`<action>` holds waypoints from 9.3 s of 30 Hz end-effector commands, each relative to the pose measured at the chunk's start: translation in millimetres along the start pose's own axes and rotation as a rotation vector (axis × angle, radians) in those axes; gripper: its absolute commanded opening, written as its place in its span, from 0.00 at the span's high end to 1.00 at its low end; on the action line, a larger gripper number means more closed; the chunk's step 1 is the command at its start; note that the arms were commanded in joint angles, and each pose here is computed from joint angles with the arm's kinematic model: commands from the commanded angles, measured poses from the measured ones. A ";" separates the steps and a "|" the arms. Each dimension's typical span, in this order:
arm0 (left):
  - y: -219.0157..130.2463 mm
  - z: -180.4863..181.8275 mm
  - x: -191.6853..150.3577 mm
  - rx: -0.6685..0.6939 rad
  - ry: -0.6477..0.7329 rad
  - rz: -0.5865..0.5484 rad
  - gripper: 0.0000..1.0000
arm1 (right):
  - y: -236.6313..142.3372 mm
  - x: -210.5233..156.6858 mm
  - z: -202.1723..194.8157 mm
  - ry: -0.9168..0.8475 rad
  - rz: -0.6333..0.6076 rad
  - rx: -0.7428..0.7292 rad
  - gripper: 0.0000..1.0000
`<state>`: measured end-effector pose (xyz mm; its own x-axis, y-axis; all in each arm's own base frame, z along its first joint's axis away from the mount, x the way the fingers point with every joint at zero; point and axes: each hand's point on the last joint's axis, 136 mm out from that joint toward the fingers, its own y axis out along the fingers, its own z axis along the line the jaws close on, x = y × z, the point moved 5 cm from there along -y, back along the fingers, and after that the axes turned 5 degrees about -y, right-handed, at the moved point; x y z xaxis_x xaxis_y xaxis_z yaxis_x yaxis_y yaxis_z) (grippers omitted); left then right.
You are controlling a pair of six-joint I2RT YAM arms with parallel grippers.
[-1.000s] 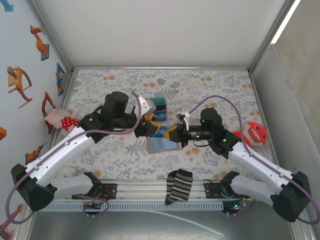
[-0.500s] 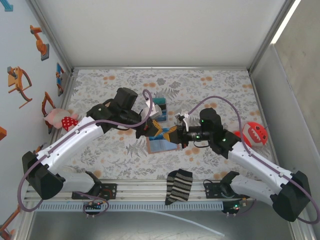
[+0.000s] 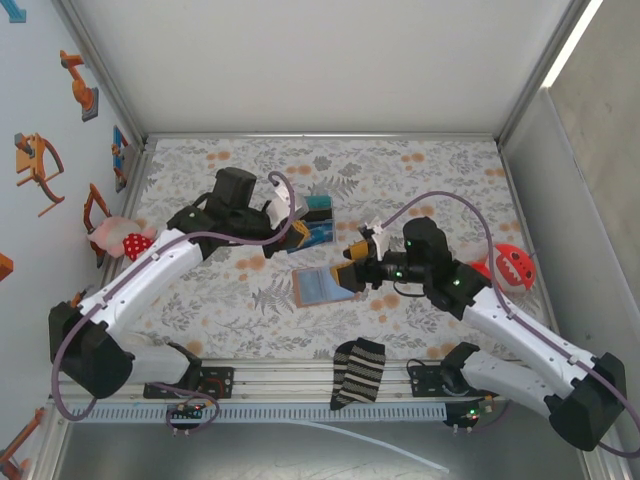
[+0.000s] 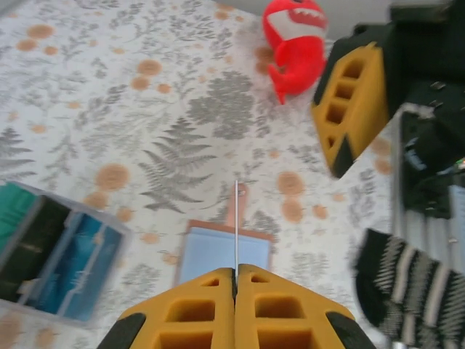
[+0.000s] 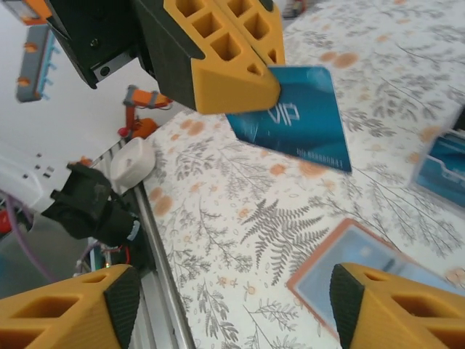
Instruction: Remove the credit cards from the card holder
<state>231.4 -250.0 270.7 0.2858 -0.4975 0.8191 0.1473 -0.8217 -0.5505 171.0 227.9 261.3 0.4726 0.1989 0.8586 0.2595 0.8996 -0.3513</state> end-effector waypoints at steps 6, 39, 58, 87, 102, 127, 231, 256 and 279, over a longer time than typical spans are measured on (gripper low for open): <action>29.5 53.8 11.0 0.073 0.238 0.024 0.98 | -14.7 6.8 -25.6 0.041 0.005 -0.282 0.25; 123.5 135.6 -40.8 -0.004 0.252 0.190 0.93 | -29.8 -18.1 -71.7 0.236 0.129 -0.686 0.25; 132.1 139.8 -46.6 -0.027 0.203 0.213 0.74 | -25.8 -20.3 -72.8 0.238 0.156 -0.679 0.26; -44.1 70.7 -43.0 0.697 -0.051 -0.231 0.03 | 41.8 -51.6 -62.0 0.252 0.402 -0.609 0.46; -125.5 49.7 -114.4 1.117 -0.477 -0.476 0.03 | 127.9 -78.7 -40.8 0.157 0.619 -0.498 0.48; -117.3 55.4 -138.4 1.166 -0.558 -0.379 0.03 | 176.0 -129.3 -50.7 0.090 0.845 -0.524 0.46; 47.7 33.1 -115.0 0.778 -0.262 0.014 0.03 | 50.9 -102.8 -100.8 0.322 0.598 -0.843 0.66; 94.6 33.9 -175.1 0.756 -0.336 0.226 0.03 | 91.5 -94.4 -87.1 0.545 0.495 -0.477 0.86; 95.2 30.4 -183.1 0.759 -0.313 0.281 0.03 | 122.8 -108.4 -89.1 0.573 0.578 -0.441 0.78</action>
<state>225.7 -231.8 69.4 0.6246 -0.4421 0.6437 0.6077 -0.2425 -0.7563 223.2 273.0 86.2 0.9437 0.2460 0.2211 0.0934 0.4430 -0.8917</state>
